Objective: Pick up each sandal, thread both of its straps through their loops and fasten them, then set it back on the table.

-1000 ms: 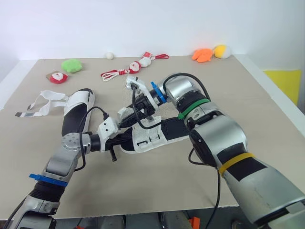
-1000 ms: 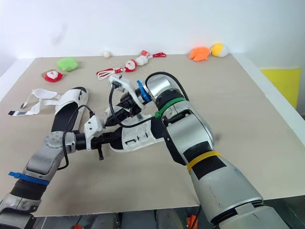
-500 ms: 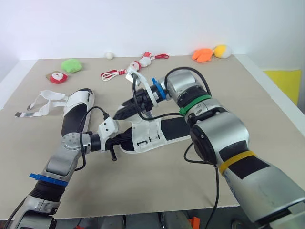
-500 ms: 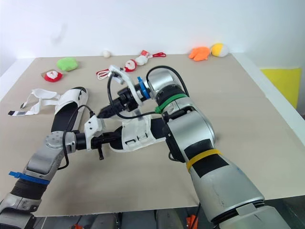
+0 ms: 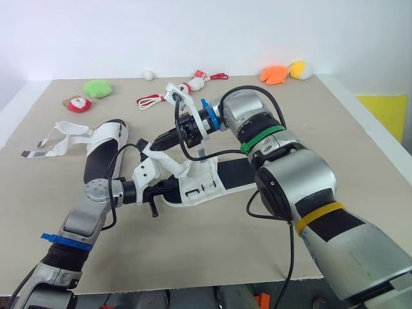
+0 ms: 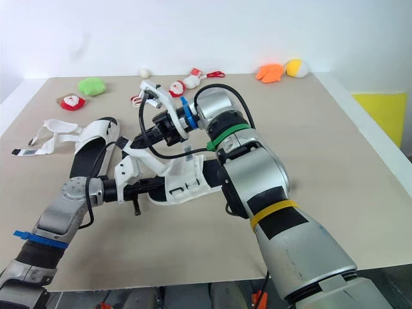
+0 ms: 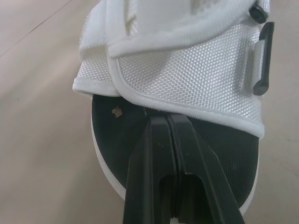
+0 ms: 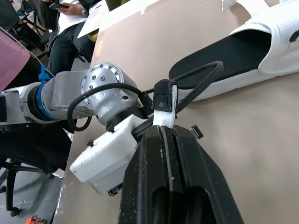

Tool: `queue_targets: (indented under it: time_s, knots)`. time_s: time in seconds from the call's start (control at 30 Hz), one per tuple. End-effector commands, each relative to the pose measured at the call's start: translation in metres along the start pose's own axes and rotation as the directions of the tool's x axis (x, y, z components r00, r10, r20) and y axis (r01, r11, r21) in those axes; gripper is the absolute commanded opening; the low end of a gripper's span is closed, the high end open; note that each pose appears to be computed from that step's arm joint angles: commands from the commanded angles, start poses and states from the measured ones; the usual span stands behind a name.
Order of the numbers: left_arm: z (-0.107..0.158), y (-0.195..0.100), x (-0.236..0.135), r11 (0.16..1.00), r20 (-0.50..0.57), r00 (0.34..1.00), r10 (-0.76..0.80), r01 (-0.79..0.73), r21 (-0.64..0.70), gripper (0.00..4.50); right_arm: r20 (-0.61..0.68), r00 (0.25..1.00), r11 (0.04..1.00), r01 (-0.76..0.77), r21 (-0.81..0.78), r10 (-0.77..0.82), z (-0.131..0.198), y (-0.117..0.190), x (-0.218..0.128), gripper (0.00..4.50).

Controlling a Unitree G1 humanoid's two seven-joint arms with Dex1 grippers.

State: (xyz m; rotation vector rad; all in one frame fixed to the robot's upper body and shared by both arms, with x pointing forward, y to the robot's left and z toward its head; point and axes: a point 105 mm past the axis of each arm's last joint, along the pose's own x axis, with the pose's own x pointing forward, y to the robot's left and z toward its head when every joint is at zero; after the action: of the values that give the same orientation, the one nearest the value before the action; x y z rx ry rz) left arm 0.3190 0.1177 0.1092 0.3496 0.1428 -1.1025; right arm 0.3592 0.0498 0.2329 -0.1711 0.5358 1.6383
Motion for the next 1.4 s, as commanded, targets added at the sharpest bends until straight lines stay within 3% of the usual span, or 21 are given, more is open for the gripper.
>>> queue_targets:
  time_s: [0.03, 0.2, 0.37, 0.47, 0.57, 0.7, 0.73, 0.93, 0.97, 1.07, 1.2, 1.27, 1.3, 1.4]
  knots:
    - [-0.024, -0.010, 0.007, 0.998, -0.084, 0.996, -0.038, 0.034, -0.048, 0.00, 0.001, 1.000, 0.997, -0.028, -0.072, 0.028, 0.013, 0.008, -0.004, 0.03]
    - [-0.024, -0.009, 0.008, 0.998, -0.083, 0.996, -0.038, 0.035, -0.046, 0.00, 0.075, 0.991, 0.981, -0.098, -0.168, 0.112, 0.023, 0.017, -0.018, 0.03]
    - [-0.024, -0.008, 0.008, 0.998, -0.085, 0.996, -0.040, 0.036, -0.046, 0.00, 0.257, 0.932, 0.867, -0.102, -0.489, 0.255, 0.031, 0.046, -0.047, 0.03]
    - [-0.025, -0.008, 0.007, 0.998, -0.087, 0.995, -0.042, 0.038, -0.046, 0.00, 0.212, 0.936, 0.820, -0.120, -0.560, 0.282, 0.014, 0.062, -0.050, 0.03]
    - [-0.025, -0.007, 0.007, 0.998, -0.088, 0.995, -0.046, 0.042, -0.046, 0.00, 0.072, 0.972, 0.679, -0.102, -0.727, 0.223, -0.026, 0.071, -0.043, 0.03]
    - [-0.024, -0.007, 0.009, 0.998, -0.087, 0.995, -0.056, 0.053, -0.042, 0.00, -0.086, 0.991, 0.285, -0.111, -0.952, 0.098, -0.077, 0.073, -0.031, 0.03]
    - [-0.024, -0.007, 0.009, 0.998, -0.087, 0.994, -0.059, 0.055, -0.042, 0.00, -0.101, 0.992, 0.223, -0.116, -0.968, 0.081, -0.083, 0.072, -0.029, 0.03]
    - [-0.024, -0.008, 0.010, 0.997, -0.090, 0.993, -0.073, 0.070, -0.042, 0.00, -0.100, 0.994, -0.049, -0.098, -0.994, 0.037, -0.091, 0.072, -0.021, 0.03]
    - [-0.024, -0.008, 0.010, 0.997, -0.091, 0.993, -0.075, 0.072, -0.042, 0.00, -0.107, 0.994, -0.068, -0.104, -0.992, 0.037, -0.093, 0.074, -0.021, 0.32]
    - [-0.024, -0.010, 0.010, 0.996, -0.092, 0.993, -0.079, 0.075, -0.044, 0.00, -0.152, 0.988, -0.092, -0.151, -0.984, 0.009, -0.104, 0.074, -0.028, 1.42]
    - [-0.026, -0.012, 0.008, 0.996, -0.096, 0.992, -0.081, 0.077, -0.051, 0.00, -0.140, 0.990, -0.042, -0.140, -0.989, 0.006, -0.110, 0.081, -0.041, 2.94]
    - [-0.027, -0.014, 0.007, 0.995, -0.098, 0.992, -0.084, 0.079, -0.054, 0.00, -0.106, 0.994, 0.123, -0.107, -0.987, 0.020, -0.111, 0.086, -0.049, 4.05]
    - [-0.027, -0.014, 0.007, 0.995, -0.098, 0.992, -0.085, 0.080, -0.055, 0.00, -0.090, 0.996, 0.217, -0.093, -0.972, 0.025, -0.111, 0.089, -0.053, 4.38]
    - [-0.028, -0.016, 0.008, 0.995, -0.095, 0.991, -0.089, 0.084, -0.061, 0.00, 0.031, 0.999, 0.618, 0.006, -0.787, 0.030, -0.108, 0.095, -0.063, 4.47]
